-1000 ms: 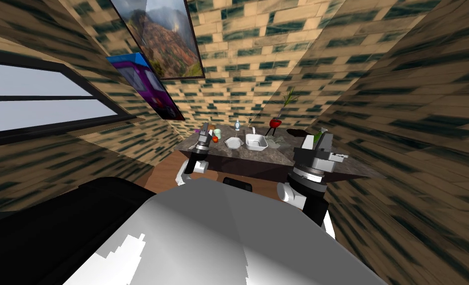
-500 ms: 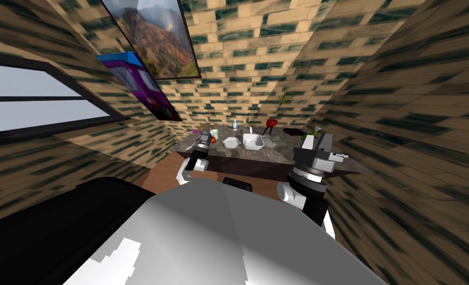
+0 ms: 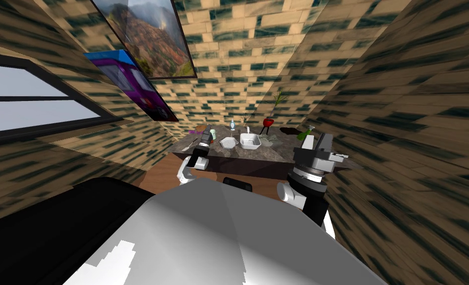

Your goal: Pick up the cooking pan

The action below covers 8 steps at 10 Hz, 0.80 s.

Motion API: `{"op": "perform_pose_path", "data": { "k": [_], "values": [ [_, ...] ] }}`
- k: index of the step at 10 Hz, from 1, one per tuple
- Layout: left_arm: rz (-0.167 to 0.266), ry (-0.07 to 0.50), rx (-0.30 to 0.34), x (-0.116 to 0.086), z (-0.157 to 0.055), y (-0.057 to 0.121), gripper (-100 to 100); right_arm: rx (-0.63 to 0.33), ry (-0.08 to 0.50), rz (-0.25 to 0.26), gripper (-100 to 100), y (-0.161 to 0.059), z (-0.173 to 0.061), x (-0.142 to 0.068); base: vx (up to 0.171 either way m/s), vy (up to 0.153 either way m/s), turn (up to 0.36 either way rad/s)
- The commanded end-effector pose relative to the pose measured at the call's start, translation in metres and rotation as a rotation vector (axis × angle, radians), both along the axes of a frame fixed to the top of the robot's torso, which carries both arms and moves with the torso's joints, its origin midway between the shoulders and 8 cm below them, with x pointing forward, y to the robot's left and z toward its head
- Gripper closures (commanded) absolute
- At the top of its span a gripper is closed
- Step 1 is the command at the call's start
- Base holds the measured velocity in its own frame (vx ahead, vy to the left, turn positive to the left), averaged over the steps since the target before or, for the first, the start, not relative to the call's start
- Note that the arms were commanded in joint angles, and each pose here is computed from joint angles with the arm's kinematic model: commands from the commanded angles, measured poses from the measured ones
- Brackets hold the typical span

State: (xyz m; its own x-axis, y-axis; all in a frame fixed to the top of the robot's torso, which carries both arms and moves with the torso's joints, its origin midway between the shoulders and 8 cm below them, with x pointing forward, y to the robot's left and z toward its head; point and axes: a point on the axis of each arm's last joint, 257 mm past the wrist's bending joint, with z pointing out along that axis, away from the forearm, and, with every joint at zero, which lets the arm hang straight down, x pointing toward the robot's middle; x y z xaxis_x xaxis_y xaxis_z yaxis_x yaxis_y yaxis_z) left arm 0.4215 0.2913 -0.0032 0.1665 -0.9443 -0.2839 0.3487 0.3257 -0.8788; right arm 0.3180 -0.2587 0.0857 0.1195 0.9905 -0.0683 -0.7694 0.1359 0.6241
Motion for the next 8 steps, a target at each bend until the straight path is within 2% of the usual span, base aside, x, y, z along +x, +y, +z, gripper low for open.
{"op": "perform_pose_path", "data": {
  "k": [1,8],
  "values": [
    [0.016,0.034,-0.002,0.008,-0.006,0.006,-100,0.0,0.0,0.0,0,0.0,0.0,0.0,0.006,-0.04,-0.088],
    [0.086,0.18,-0.022,0.03,-0.036,0.029,-100,0.0,0.0,0.0,0,0.0,0.0,0.0,0.009,-0.041,-0.057]
  ]
}}
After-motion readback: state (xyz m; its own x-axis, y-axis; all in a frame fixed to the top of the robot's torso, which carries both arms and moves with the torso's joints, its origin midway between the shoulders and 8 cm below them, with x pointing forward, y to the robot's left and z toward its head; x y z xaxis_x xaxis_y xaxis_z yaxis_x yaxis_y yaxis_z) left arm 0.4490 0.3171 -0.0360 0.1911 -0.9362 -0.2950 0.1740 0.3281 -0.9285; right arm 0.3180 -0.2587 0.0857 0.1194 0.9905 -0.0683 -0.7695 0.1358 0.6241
